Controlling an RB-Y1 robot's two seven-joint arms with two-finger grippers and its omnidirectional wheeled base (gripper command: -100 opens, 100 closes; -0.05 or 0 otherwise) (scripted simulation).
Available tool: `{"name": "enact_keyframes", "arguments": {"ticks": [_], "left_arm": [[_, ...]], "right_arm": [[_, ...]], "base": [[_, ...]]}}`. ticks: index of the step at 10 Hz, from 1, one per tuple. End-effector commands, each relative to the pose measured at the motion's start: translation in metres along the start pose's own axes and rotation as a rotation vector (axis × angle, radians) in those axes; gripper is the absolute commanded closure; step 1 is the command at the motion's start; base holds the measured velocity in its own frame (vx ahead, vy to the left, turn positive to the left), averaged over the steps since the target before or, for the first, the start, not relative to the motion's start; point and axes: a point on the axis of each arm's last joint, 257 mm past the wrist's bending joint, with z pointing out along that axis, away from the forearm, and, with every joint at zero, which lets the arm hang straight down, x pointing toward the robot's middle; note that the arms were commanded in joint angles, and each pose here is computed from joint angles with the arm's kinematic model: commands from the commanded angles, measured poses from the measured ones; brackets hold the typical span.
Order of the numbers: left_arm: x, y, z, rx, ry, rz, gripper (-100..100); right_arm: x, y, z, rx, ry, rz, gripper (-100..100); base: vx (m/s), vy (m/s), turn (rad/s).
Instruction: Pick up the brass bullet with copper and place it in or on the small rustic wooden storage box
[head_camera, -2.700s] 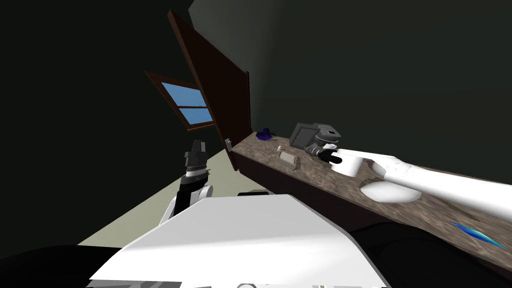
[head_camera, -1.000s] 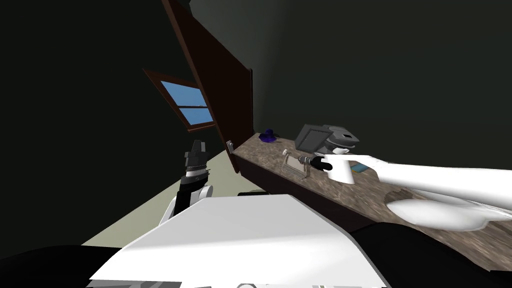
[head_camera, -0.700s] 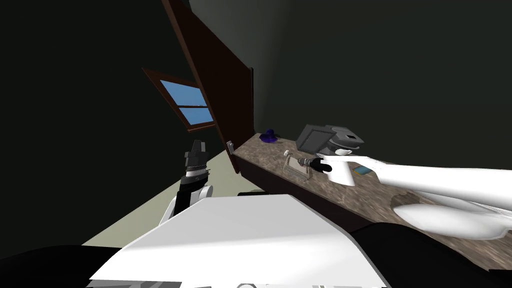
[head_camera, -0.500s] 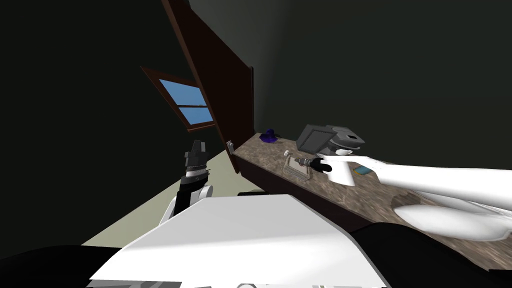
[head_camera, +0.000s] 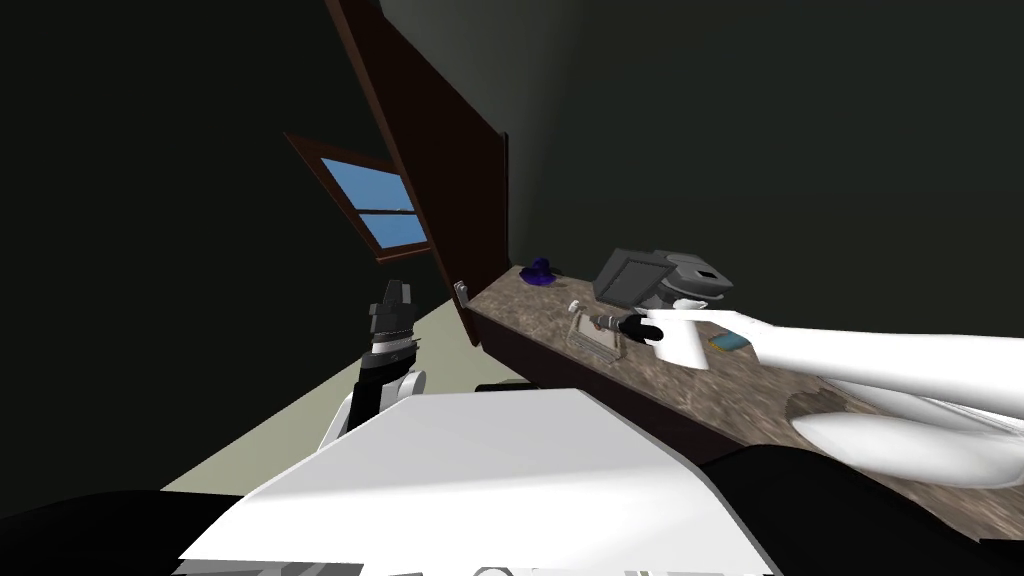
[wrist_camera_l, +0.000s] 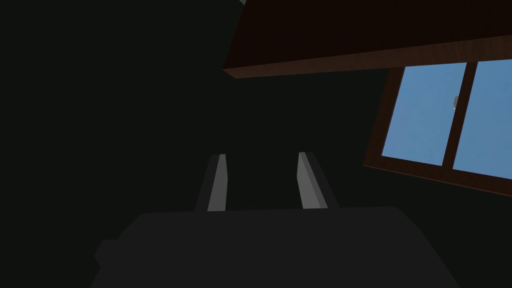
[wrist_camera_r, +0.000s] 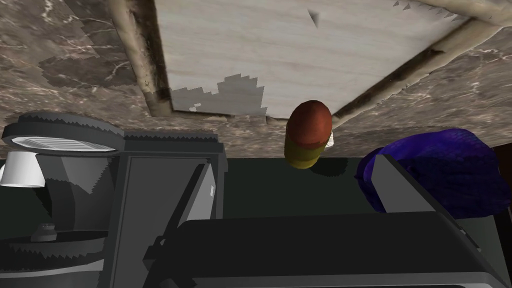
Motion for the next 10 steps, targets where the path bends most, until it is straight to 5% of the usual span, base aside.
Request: {"name": "enact_keyframes", "arguments": {"ticks": [1, 10], "left_arm": [[0.000, 0.000, 0.000, 0.000, 0.000, 0.000, 0], [0.000, 0.000, 0.000, 0.000, 0.000, 0.000, 0]], "right_arm": [[-0.010, 0.001, 0.000, 0.012, 0.002, 0.007, -100], [-0.062, 0.017, -0.007, 0.057, -0.001, 0.051, -100]], "base": [[-0.082, -0.025, 0.095], [-0.085, -0.036, 0.077]]}}
